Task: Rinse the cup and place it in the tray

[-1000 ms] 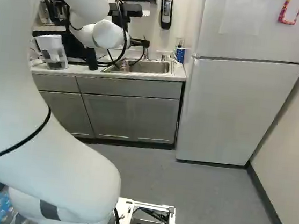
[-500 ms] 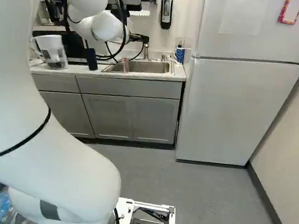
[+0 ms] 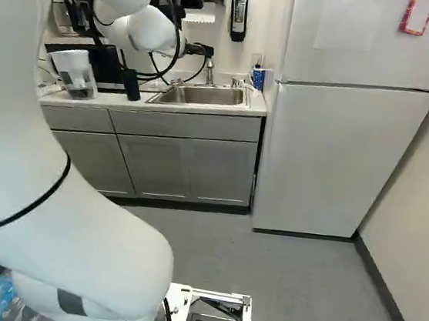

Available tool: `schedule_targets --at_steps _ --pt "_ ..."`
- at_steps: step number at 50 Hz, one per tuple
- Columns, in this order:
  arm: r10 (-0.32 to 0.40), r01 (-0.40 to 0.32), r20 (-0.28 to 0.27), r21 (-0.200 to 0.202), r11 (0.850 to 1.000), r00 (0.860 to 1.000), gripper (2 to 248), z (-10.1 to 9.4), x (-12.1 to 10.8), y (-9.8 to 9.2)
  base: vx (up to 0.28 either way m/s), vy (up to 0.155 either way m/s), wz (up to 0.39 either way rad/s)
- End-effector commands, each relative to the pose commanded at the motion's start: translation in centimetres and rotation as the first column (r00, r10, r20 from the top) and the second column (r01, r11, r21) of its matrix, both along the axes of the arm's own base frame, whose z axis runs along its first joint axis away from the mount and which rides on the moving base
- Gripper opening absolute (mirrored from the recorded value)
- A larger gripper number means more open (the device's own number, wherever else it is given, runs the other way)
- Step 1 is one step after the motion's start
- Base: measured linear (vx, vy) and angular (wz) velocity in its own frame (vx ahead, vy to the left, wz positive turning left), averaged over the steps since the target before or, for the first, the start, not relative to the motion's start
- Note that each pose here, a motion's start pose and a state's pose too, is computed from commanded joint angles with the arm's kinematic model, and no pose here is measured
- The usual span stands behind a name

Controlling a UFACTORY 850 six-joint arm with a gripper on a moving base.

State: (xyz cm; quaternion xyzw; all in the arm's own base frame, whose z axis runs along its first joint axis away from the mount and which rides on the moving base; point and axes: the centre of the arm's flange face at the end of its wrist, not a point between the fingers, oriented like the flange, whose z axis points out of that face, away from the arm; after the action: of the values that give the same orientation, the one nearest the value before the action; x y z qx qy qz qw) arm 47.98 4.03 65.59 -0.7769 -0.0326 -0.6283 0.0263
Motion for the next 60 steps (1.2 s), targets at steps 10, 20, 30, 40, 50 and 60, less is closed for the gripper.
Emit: schedule_targets --at_steps 10,20,30,40,50,60 --pt "0.0 0.0 0.0 0.0 1.0 1.0 247 0.0 0.0 0.0 0.0 0.0 0.0" --pt "0.0 0.0 0.0 0.0 1.0 1.0 247 0.0 0.0 0.0 0.0 0.0 0.0" --pt "0.0 0.0 0.0 0.0 1.0 1.0 247 0.0 0.0 0.0 0.003 -0.009 -0.043" --pt "0.0 0.0 0.0 0.0 1.0 1.0 247 0.0 0.0 0.0 0.013 -0.018 -0.052" --pt "0.0 0.0 0.0 0.0 1.0 1.0 247 0.0 0.0 0.0 0.018 -0.002 0.0" --pt "0.0 0.0 0.0 0.0 1.0 1.0 247 0.0 0.0 0.0 0.079 -0.01 0.02"
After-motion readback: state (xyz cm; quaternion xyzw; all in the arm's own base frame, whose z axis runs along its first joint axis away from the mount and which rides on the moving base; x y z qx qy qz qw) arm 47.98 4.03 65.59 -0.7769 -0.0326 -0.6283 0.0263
